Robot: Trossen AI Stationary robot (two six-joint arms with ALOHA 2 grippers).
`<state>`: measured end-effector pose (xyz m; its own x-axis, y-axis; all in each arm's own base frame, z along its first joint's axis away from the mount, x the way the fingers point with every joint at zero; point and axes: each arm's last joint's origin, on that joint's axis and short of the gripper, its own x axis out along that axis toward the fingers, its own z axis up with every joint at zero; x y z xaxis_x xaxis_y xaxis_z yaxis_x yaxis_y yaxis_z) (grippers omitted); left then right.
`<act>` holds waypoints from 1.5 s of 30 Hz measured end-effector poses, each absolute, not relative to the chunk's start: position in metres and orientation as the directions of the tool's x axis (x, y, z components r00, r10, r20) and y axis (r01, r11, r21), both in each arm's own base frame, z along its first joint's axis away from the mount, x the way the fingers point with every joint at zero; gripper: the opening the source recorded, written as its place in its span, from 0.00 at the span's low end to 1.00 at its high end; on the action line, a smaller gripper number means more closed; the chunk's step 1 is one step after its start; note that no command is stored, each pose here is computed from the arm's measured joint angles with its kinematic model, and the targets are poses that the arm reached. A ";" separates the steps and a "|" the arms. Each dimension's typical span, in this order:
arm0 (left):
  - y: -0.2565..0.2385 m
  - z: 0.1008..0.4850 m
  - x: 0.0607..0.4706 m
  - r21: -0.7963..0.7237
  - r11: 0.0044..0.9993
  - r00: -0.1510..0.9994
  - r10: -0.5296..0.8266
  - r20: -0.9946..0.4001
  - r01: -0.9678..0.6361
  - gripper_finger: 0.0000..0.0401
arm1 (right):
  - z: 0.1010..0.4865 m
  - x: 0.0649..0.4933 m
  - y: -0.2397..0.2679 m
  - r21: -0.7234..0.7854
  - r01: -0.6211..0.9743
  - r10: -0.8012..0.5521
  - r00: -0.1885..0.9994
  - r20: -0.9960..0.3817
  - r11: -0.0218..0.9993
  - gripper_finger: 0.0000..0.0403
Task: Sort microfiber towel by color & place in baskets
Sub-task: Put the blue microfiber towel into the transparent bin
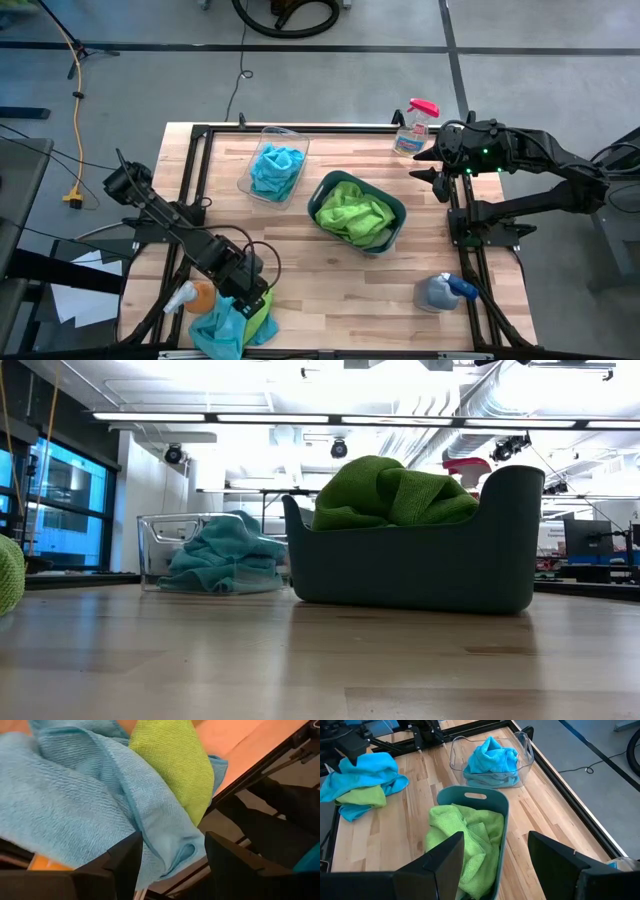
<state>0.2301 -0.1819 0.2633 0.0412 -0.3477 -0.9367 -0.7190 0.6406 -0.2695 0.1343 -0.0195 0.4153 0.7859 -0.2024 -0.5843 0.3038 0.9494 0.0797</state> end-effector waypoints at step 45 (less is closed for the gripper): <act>-0.184 0.243 0.238 -0.067 0.851 -0.159 -0.174 -0.972 -0.520 0.01 | 0.415 0.135 -0.020 0.080 0.304 -0.202 0.785 -0.585 0.949 0.54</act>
